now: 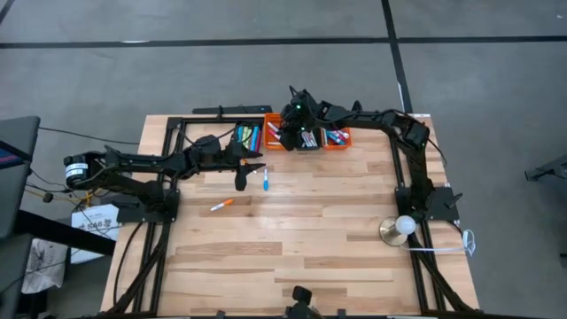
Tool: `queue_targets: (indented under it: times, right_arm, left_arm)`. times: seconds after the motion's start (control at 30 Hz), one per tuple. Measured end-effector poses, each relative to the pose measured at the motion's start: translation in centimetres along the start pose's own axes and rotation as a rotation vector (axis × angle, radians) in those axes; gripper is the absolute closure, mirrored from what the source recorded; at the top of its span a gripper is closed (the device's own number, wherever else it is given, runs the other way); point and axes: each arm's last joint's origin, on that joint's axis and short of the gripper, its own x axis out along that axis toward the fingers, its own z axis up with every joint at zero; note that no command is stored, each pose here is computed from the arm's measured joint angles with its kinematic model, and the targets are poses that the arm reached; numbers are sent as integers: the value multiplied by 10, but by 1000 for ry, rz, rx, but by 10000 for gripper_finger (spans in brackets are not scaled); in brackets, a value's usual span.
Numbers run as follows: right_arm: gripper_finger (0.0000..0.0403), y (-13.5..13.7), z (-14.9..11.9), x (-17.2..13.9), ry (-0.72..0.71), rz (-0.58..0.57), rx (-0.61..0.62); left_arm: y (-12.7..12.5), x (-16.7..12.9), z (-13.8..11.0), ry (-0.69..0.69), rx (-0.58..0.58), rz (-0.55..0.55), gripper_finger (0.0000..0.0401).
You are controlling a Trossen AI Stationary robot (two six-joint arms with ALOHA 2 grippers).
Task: Pick & Place Markers
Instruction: Put the small pink highlighter pen into the left orange basket, then put the small orange highlighter pen into the left orange basket
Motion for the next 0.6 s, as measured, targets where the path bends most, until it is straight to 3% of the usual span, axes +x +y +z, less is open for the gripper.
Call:
queue_targets:
  times: [0.2, 0.4, 0.6]
  right_arm:
    - [323, 6, 1, 0, 10, 0, -29]
    - [284, 3, -2, -1, 46, -92, -73]
    - [250, 6, -3, 0, 54, -79, -75]
  left_arm:
    - [0, 0, 0, 0, 0, 0, 242]
    - [0, 0, 0, 3, -1, 0, 242]
    - [-3, 0, -9, 94, -58, -14, 242]
